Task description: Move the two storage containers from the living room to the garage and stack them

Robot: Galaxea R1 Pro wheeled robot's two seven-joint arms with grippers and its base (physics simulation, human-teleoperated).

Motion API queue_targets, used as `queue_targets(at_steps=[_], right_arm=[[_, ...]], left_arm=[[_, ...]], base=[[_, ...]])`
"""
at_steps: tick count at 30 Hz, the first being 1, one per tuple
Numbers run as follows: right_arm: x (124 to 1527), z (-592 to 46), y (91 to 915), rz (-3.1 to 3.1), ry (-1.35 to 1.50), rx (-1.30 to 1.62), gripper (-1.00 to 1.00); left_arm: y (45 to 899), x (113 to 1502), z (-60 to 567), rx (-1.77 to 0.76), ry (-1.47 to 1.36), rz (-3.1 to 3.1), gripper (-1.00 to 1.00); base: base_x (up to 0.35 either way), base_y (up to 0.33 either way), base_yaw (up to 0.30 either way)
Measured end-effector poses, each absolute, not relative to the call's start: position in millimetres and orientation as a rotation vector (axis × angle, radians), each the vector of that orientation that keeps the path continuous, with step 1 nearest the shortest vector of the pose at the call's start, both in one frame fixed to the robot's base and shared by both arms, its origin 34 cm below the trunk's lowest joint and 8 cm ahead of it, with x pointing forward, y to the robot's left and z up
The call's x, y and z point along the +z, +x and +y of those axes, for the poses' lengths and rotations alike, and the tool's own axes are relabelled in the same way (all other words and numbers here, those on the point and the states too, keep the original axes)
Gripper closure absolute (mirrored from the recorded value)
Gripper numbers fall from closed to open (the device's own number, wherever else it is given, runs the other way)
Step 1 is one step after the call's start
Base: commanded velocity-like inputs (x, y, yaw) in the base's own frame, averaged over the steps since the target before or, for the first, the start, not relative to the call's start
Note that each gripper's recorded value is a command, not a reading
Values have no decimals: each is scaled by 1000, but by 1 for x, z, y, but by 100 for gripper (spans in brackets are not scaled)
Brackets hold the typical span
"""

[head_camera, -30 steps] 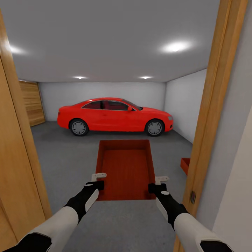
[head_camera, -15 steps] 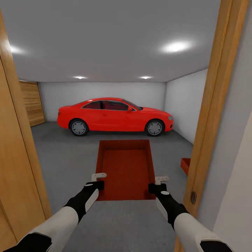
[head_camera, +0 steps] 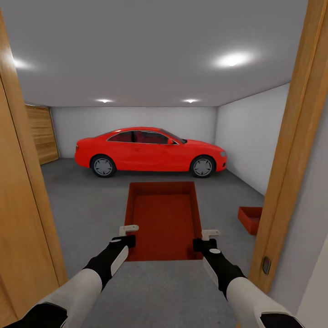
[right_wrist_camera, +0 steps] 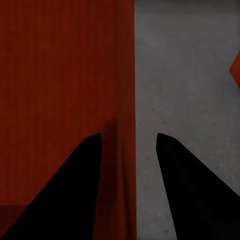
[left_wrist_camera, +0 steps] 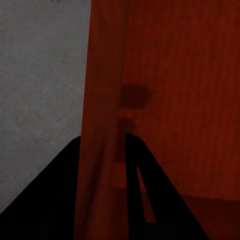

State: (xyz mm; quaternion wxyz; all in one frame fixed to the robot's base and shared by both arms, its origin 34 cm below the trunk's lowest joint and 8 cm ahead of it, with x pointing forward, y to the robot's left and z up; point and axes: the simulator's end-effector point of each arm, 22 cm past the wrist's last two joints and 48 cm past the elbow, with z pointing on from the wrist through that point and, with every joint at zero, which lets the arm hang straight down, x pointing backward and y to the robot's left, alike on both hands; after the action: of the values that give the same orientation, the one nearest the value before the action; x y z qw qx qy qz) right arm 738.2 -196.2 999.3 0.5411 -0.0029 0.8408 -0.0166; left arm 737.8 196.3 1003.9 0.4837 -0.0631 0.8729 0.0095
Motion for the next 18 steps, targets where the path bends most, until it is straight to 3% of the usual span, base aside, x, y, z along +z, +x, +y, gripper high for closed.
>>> queue_targets(at_steps=[12, 18], right_arm=[[999, -196, 738, 2001, -5, -39, 100], [999, -196, 738, 1998, -5, -40, 100]], left_arm=[[737, 1004, 196, 25, -152, 2129, 100], [737, 1004, 196, 24, -153, 2126, 100]], base=[[12, 1, 0], [233, 0, 0]])
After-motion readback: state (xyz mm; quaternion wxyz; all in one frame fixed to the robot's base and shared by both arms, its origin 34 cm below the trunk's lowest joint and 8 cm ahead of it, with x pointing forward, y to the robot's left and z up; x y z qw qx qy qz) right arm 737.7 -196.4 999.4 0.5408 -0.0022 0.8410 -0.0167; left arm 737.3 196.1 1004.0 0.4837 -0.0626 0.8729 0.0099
